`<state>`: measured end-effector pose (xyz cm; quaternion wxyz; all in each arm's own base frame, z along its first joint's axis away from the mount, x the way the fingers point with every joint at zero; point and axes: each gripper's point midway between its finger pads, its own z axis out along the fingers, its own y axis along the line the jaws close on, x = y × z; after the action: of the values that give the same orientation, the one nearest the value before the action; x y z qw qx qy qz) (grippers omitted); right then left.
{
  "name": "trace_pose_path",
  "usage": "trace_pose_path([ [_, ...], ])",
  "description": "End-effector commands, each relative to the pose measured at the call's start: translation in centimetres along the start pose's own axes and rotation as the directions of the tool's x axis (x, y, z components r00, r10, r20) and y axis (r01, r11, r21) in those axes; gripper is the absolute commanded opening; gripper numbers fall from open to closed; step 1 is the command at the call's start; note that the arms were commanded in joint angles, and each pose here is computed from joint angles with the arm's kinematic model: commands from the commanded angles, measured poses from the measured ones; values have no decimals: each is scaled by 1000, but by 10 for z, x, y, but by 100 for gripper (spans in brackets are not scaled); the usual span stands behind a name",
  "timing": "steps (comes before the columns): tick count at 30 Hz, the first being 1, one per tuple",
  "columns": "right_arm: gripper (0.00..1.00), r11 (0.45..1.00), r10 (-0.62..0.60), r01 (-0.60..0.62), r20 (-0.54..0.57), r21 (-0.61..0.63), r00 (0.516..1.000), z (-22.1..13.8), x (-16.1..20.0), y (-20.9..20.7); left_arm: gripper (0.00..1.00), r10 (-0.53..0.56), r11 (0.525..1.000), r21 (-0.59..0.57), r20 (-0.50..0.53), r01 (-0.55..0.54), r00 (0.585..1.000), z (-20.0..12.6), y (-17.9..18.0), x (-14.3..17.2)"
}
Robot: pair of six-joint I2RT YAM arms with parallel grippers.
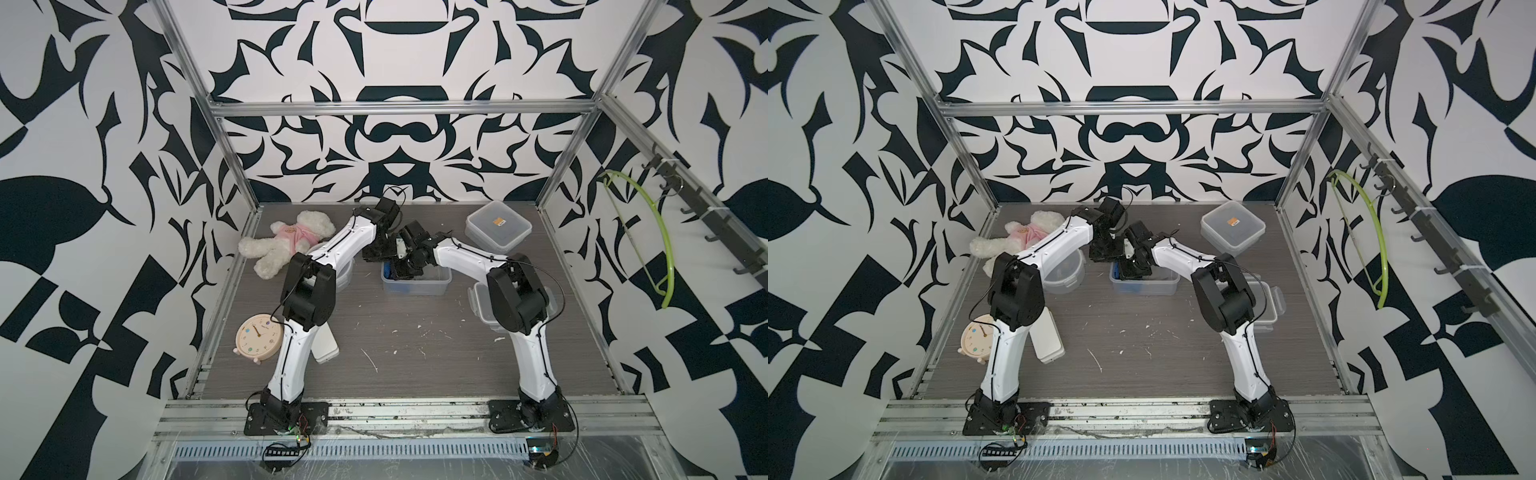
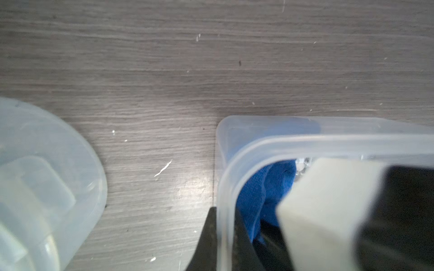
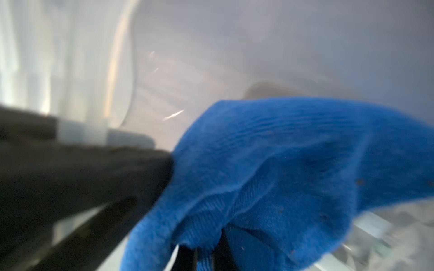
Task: Wipe the insides of the lunch boxes
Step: Wipe the dirt inside the lunch box, then place the lunch box at the center of the board.
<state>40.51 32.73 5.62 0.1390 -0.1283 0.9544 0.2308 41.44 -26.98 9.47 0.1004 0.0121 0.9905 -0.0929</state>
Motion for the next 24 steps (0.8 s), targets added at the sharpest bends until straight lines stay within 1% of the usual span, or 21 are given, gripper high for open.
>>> trace_pose_path([
  [1,0,933,128,-167,140,318,982,-14,-25,-98,0,-5,999,54,-57,8,998,0,-17,21],
  [3,0,895,109,-165,156,414,982,-29,-30,-123,0,-6,999,45,-59,8,998,0,-13,23],
  [5,0,849,63,-122,130,514,990,-43,-32,-143,0,-5,999,35,-57,7,998,1,-11,23],
  [7,0,790,14,-56,75,610,997,-57,-27,-157,0,-8,999,30,-56,10,998,1,-8,22],
  [9,0,753,-11,-11,30,658,999,-67,-17,-165,0,-14,999,28,-51,16,999,1,-6,19],
  [10,0,746,-22,5,17,666,1000,-71,-12,-167,0,-19,999,26,-48,21,999,1,-5,16],
  [12,0,758,-37,17,17,652,999,-79,-6,-163,0,-24,999,23,-44,25,999,2,-4,12],
  [14,0,775,-51,11,44,632,998,-92,-8,-154,0,-26,1000,15,-37,27,999,2,-2,6],
  [17,0,793,-78,-14,123,609,989,-126,-22,-135,0,-19,1000,0,-27,19,999,-1,-2,-2],
  [18,0,812,-87,-19,153,583,984,-138,-29,-125,0,-16,1000,-4,-23,16,1000,-2,-2,-5],
  [20,0,874,-117,-2,215,485,970,-157,-42,-96,0,-16,1000,-14,-17,16,1000,-2,0,-10],
  [21,0,924,-128,21,257,382,958,-166,-48,-71,0,-17,1000,-19,-15,17,1000,-1,1,-13],
  [22,0,953,-135,40,305,299,943,-179,-53,-51,0,-23,999,-25,-11,23,1000,-2,3,-18],
  [24,0,983,-132,68,402,170,906,-207,-62,-18,0,-31,999,-37,-2,30,1000,-1,8,-27],
])
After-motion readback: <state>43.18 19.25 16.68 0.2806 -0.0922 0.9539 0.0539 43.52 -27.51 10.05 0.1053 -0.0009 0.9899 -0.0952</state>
